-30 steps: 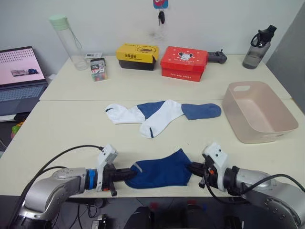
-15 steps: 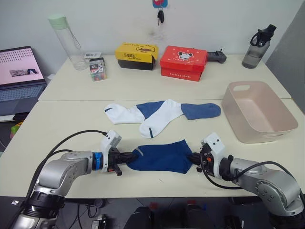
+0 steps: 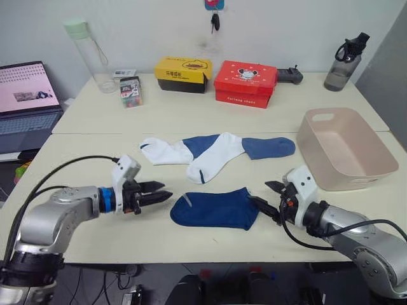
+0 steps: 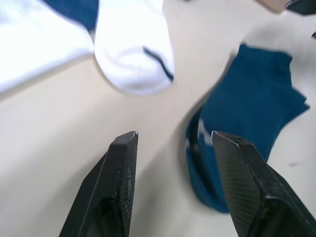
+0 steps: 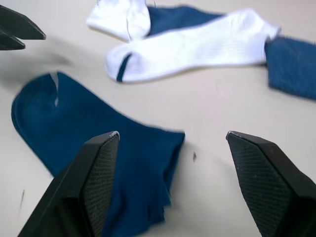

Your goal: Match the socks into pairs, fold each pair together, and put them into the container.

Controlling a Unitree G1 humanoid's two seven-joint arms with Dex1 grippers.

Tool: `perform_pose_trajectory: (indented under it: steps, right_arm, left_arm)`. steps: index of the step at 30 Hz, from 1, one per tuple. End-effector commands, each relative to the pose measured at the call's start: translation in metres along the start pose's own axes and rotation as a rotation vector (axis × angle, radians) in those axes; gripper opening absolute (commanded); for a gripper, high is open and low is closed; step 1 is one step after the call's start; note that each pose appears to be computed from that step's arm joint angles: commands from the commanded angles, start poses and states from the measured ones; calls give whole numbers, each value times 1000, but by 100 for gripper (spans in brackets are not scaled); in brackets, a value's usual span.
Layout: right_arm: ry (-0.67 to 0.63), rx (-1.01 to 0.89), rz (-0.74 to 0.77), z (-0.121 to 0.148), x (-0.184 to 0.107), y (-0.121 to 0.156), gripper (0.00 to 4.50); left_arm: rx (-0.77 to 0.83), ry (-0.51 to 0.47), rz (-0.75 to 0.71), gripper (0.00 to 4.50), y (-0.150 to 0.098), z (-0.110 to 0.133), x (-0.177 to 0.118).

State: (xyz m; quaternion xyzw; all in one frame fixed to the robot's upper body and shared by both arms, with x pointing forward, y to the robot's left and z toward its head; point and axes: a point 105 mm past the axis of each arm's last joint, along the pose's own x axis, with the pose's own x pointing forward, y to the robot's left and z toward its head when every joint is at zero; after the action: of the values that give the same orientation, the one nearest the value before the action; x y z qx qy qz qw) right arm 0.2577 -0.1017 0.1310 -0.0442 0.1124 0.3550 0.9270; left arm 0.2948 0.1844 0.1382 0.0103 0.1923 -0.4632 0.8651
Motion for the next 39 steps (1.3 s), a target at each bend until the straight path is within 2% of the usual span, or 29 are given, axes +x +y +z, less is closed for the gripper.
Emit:
perform_pose_trajectory:
  steps: [1,3,5,8,12,19,23,29,31,35,39]
  right_arm:
    - [-77,-61,45,14,10,11,359]
    - [-60,-93,81,10,15,14,317]
    - [-33,-132,118,3,19,17,253]
    - [20,-161,168,-11,27,21,145]
    - [71,-201,246,-29,29,32,10]
    - [166,-202,272,-58,16,33,4]
    - [174,-218,292,-65,5,36,4]
    - [23,-149,279,-32,11,42,4]
    - [6,-142,229,-27,25,36,4]
    - [46,-166,81,-36,49,12,4]
    - [131,-151,55,-58,36,-3,4]
  left_arm:
    - [92,-21,-181,125,-33,21,25]
    - [123,-5,-242,66,-43,20,42]
    - [155,25,-263,7,-45,12,56]
    - [188,103,-259,0,-38,-14,76]
    - [196,192,-253,0,-31,-40,80]
    - [164,306,-237,0,-26,-71,62]
    - [160,306,-224,0,-26,-76,56]
    - [176,282,-221,0,-29,-79,53]
    - [198,288,-220,0,-28,-82,54]
    - [215,281,-215,0,-27,-83,58]
    - [213,278,-203,0,-24,-86,59]
